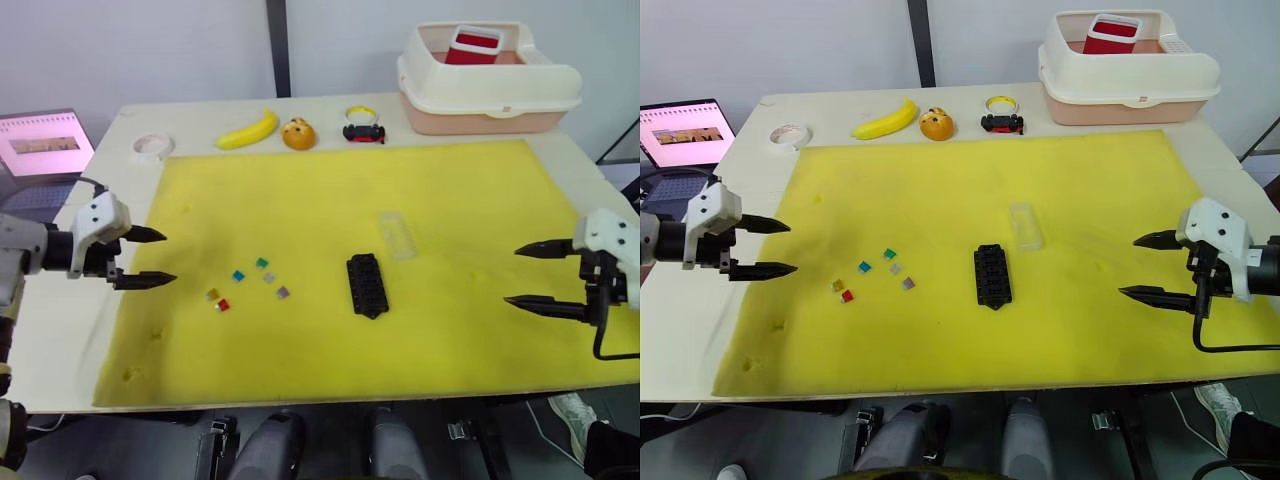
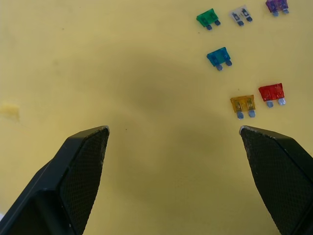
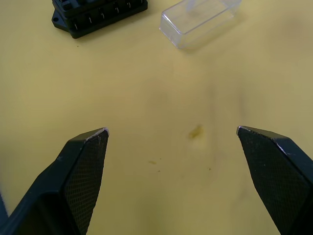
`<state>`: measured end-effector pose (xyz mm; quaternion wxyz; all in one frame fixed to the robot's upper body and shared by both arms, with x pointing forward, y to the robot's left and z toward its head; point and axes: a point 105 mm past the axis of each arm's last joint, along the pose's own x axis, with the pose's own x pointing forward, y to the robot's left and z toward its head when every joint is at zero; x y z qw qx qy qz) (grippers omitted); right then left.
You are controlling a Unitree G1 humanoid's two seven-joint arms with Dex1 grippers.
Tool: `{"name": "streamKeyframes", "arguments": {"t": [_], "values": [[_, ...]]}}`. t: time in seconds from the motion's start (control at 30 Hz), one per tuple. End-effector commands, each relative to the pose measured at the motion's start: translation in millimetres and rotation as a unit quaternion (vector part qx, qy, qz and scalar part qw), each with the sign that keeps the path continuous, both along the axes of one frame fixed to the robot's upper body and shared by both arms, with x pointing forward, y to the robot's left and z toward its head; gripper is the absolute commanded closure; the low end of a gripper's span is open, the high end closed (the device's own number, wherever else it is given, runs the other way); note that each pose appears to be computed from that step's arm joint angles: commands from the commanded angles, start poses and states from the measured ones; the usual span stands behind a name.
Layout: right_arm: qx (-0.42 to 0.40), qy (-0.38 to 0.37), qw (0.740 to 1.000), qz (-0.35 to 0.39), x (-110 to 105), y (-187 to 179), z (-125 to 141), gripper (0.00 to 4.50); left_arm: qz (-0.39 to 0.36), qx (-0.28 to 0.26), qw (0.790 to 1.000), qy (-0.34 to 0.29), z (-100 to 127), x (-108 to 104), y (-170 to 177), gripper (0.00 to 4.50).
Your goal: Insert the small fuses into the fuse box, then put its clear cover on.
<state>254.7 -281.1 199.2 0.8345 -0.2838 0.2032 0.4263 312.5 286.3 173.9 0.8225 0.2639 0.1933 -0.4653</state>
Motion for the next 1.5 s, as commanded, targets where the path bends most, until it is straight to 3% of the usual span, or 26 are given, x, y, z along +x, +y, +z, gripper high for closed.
{"name": "streamKeyframes", "arguments": {"t": [0.03, 1.03, 1.27, 1.37, 1.5], "values": [[-0.011, -0.021, 1.000, 0.001, 0, -1, 13, 0.04, 0.009, -0.006, 0.999, -0.037, 19, 6, 1, 0.00], [0.005, -0.026, 1.000, 0.002, 3, 10, 12, 0.04, 0.004, -0.018, 1.000, -0.002, 11, 1, 0, 0.00], [0.040, -0.066, 0.997, 0.031, 16, 53, 23, 0.04, 0.026, -0.085, 0.994, 0.070, 0, -14, -4, 0.00], [0.052, -0.072, 0.994, 0.056, 19, 82, 25, 0.04, 0.055, -0.134, 0.982, 0.120, -5, -27, -3, 0.00], [0.047, -0.065, 0.991, 0.105, 15, 120, 20, 0.04, 0.090, -0.160, 0.964, 0.192, -18, -46, 0, 0.00]]}}
